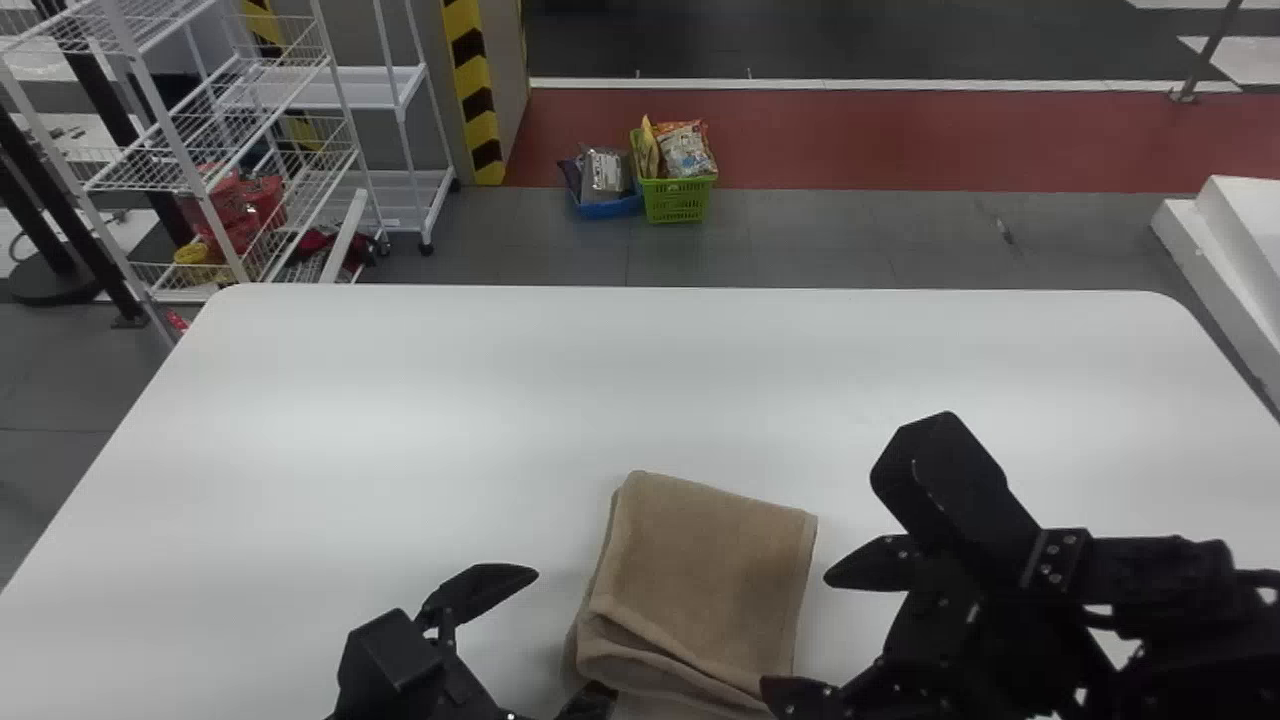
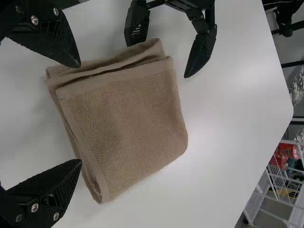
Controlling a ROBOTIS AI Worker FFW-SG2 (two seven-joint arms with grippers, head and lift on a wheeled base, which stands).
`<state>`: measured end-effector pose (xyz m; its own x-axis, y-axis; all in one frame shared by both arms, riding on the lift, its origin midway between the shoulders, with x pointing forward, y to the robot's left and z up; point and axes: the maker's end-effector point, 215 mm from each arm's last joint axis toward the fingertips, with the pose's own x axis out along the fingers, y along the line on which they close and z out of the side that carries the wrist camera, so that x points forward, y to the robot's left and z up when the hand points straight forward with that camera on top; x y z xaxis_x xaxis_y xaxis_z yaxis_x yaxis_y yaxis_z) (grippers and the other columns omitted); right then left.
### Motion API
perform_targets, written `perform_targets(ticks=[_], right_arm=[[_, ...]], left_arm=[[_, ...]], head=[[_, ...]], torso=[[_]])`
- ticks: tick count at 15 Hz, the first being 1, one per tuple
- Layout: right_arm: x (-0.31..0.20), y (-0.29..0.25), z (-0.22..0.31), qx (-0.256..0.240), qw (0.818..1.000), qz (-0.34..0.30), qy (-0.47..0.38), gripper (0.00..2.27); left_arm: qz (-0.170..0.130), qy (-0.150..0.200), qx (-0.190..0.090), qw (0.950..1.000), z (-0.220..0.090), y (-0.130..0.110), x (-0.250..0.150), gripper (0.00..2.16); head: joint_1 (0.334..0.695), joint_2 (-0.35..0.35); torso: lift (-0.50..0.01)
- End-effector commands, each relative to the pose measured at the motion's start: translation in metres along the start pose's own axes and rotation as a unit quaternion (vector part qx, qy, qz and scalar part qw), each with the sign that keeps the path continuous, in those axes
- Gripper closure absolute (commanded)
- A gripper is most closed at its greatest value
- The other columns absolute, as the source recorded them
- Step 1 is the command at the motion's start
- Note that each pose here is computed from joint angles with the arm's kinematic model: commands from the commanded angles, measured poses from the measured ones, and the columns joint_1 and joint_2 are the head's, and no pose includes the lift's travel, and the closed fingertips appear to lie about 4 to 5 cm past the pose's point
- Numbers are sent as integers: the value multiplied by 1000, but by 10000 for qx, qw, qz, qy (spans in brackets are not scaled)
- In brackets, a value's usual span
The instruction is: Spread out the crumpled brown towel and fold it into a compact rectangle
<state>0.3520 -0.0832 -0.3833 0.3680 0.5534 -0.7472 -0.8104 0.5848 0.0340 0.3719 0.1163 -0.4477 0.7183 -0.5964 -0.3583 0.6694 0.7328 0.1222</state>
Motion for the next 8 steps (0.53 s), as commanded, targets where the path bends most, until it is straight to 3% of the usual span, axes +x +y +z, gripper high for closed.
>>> perform_targets(ticks=[1, 5, 8], right_arm=[[0, -1, 2, 74, 9999, 50, -55, 124], [0, 0, 4, 403, 9988, 208, -208, 127], [6, -5, 0, 701, 9971, 254, -175, 164]], left_arm=[[99, 40, 12, 9999, -2, 10, -8, 97], [424, 20, -123, 9990, -6, 44, -24, 97], [751, 21, -395, 9964, -16, 81, -45, 97]], head=[[695, 53], [695, 81], [695, 134]], torso=[[-127], [-127], [-127]])
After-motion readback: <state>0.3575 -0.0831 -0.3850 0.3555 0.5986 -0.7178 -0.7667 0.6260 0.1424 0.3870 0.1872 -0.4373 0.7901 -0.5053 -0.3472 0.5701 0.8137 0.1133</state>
